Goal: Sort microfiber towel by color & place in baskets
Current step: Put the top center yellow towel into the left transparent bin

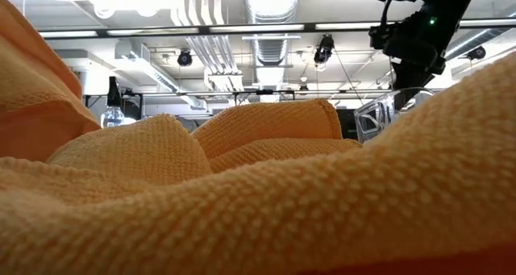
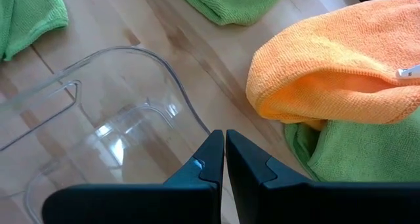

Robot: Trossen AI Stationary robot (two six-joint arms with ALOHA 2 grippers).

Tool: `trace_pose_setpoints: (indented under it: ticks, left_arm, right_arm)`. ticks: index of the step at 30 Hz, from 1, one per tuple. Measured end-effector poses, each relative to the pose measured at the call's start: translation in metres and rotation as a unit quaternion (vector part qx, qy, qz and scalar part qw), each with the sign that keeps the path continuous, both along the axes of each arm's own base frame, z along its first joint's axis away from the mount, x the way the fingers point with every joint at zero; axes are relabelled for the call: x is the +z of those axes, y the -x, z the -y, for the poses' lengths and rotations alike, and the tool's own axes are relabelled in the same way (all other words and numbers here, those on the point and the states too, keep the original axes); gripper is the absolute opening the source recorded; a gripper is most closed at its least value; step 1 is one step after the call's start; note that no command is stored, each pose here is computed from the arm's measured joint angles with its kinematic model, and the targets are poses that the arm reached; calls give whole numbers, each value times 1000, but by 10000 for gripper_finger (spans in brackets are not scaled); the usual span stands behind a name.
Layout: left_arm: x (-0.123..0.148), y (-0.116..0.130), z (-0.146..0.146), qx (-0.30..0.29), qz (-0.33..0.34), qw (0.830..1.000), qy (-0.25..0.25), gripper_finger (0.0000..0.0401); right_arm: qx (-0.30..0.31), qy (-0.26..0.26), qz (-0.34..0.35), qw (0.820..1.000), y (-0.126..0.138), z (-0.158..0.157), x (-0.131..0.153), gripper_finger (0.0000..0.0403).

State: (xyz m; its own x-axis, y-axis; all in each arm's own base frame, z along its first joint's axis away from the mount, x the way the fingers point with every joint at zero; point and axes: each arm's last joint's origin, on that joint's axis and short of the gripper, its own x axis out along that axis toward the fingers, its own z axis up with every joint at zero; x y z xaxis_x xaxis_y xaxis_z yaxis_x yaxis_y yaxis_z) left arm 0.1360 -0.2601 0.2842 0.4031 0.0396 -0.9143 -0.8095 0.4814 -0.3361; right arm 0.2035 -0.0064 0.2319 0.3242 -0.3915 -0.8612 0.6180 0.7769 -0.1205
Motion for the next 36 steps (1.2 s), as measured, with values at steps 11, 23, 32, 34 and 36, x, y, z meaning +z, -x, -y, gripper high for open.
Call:
trace_pose_setpoints:
  ticks: [11, 23, 32, 34, 36]
  left_arm:
    - [15, -23, -32, -24, 18, 990, -139, 149]
    - [32, -75, -75, -78, 31, 961, -264, 149]
    - [35, -95, -99, -90, 27, 935, -343, 149]
    - [36, -100, -106, -93, 25, 923, -372, 149]
    - [37, -104, -114, -91, 19, 913, -398, 149]
  right_arm:
    - [2, -1, 40, 999, -7, 0, 3, 13]
    - [14, -24, 49, 998, -9, -2, 4, 13]
    - [40, -12, 95, 995, -20, -2, 36, 13]
    - [49, -4, 109, 993, -23, -2, 47, 13]
    - [56, 2, 124, 991, -25, -2, 58, 13]
